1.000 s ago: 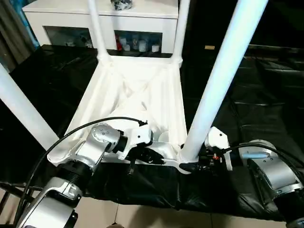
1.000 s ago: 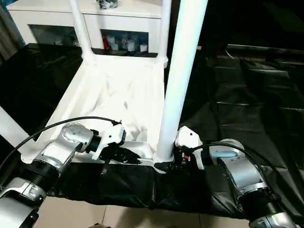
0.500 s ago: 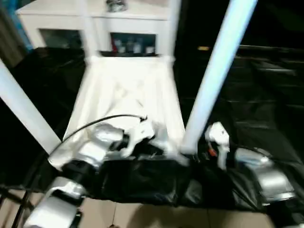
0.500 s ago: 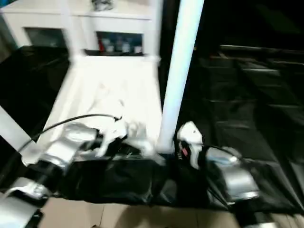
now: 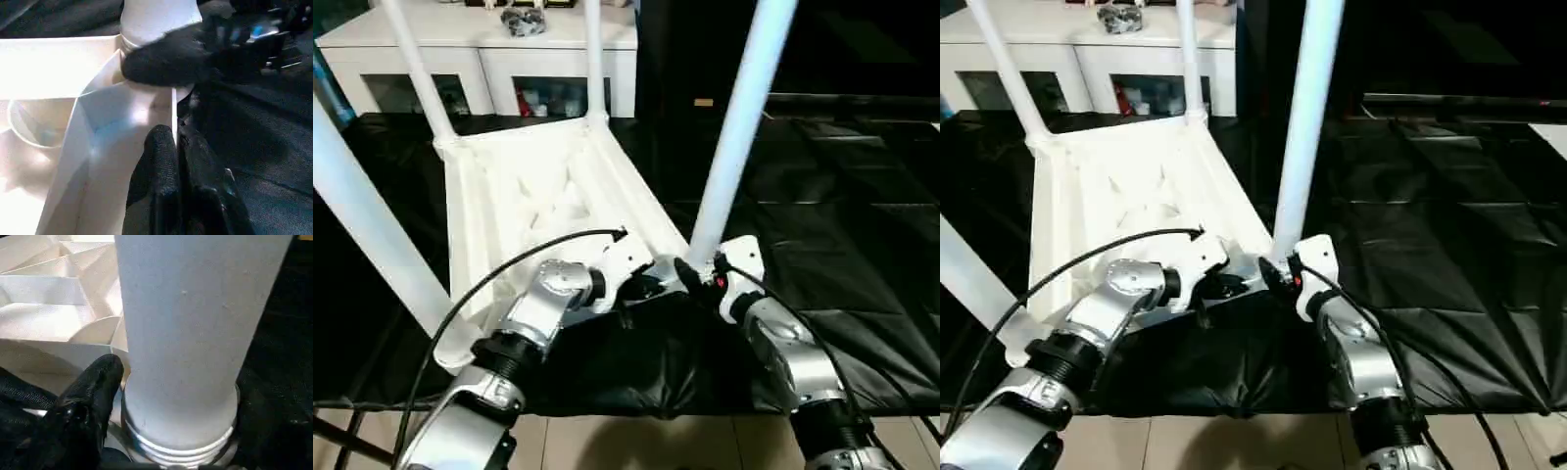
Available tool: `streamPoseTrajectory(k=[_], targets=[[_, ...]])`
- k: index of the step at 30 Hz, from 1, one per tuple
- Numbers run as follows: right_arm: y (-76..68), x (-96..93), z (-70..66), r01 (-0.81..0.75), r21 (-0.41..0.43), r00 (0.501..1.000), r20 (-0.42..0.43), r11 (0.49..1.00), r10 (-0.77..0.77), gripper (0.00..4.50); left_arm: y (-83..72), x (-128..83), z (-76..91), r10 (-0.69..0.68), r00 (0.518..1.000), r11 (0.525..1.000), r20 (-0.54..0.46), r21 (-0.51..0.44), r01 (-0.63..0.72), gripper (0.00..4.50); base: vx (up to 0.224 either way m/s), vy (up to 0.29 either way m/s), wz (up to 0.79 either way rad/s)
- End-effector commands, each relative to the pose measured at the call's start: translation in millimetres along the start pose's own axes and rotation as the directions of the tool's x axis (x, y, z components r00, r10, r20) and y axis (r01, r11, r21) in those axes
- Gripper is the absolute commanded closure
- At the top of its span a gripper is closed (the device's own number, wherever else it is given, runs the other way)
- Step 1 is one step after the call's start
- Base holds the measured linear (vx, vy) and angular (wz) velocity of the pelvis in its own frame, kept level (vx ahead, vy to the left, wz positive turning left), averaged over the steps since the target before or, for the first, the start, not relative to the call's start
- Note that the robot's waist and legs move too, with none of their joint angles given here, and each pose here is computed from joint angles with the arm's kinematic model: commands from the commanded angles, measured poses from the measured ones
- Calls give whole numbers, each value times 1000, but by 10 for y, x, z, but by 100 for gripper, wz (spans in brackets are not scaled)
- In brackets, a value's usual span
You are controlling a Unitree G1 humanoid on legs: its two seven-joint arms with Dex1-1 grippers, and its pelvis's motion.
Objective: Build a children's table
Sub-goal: Rotate leg to tighten
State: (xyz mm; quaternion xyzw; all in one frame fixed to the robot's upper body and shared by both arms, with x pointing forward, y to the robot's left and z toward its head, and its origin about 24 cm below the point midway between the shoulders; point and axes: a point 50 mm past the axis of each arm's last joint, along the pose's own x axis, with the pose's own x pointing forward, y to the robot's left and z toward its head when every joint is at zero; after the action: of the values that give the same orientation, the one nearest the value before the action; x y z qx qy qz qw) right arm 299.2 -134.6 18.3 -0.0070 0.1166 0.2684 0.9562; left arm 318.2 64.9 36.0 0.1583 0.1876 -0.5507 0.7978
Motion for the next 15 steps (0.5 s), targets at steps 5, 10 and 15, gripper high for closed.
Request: streamPoseTrajectory(k=[5,10,15], targets=[[157,-174,22,-415,-114,910,-81,903,407,43,-231,38,-65,-241,970,970,23,29,240,450,13,-4,2],[53,-328,59,-531,-124,846,-131,838,517,43,-216,-94,-62,-345,938,937,14,66,343,450,56,-39,5],[16,-437,88,-628,-128,775,-186,768,603,57,-201,-152,-73,-390,921,916,-9,93,389,450,0,0,0]])
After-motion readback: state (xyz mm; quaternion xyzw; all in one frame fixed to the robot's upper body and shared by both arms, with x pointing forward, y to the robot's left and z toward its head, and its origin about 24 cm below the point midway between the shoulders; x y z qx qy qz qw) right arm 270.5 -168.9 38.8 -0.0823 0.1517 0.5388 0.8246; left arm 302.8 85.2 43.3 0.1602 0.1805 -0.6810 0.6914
